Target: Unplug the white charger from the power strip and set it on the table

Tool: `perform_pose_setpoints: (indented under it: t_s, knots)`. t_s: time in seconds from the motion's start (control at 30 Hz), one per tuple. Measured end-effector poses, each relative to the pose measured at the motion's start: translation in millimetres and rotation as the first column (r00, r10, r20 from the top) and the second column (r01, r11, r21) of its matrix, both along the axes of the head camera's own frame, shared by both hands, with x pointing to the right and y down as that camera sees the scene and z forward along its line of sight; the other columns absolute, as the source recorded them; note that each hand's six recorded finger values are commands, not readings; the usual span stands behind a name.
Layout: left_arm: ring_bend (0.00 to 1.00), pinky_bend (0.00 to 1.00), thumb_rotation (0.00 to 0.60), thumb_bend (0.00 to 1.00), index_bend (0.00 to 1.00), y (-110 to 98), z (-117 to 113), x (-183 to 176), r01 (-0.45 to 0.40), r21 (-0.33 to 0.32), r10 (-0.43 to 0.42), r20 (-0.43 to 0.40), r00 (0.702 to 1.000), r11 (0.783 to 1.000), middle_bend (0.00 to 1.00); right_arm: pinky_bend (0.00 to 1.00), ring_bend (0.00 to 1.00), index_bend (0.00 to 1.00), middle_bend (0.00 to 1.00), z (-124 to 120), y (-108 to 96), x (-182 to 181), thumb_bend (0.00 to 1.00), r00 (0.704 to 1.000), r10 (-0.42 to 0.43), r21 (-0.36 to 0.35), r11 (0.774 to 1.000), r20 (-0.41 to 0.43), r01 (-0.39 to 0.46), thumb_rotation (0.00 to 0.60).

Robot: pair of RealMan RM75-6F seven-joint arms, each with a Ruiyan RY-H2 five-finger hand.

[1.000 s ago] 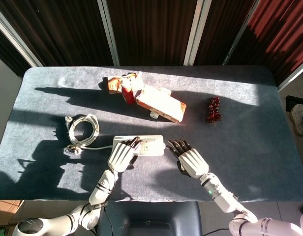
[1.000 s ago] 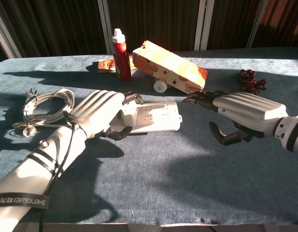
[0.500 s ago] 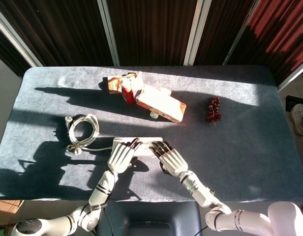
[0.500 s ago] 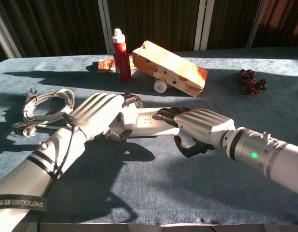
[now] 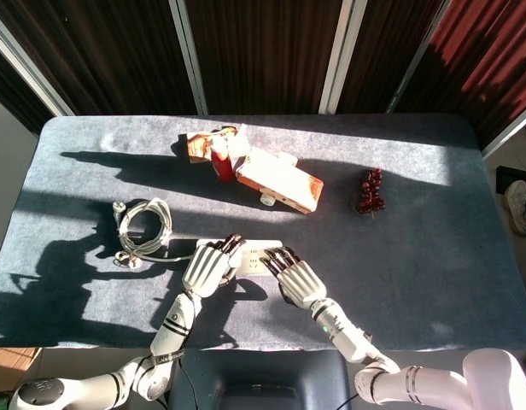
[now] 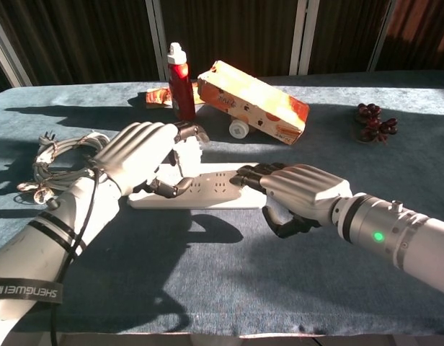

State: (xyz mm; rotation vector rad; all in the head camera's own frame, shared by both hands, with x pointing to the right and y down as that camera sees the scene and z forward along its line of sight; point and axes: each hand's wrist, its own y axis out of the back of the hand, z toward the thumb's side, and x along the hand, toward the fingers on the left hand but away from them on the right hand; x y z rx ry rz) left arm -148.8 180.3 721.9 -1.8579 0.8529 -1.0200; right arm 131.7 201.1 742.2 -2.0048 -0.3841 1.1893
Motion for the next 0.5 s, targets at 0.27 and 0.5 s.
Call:
perform_pose_setpoints:
  t_s: [0.27, 0.5]
  knots:
    - [0.47, 0.56, 0.6, 0.48, 0.36, -17.6, -34.1, -47.7, 0.038, 0.057, -0.038, 0.01, 0.999, 0.998, 0.46, 0.0, 0.0, 0.0, 0.08, -40.0, -17.5, 16.3, 0.72, 0.994, 0.045, 0.08, 0.995, 0.094, -0.053, 0.6]
    - [0.38, 0.22, 0.6, 0.48, 0.33, -9.3, -62.5, -139.0, 0.162, -0.023, -0.161, 0.012, 0.987, 0.987, 0.42, 0.0, 0.0, 0.0, 0.07, -96.1, -36.0, 63.1, 0.64, 0.989, 0.07, 0.19, 0.977, 0.127, -0.094, 0.6]
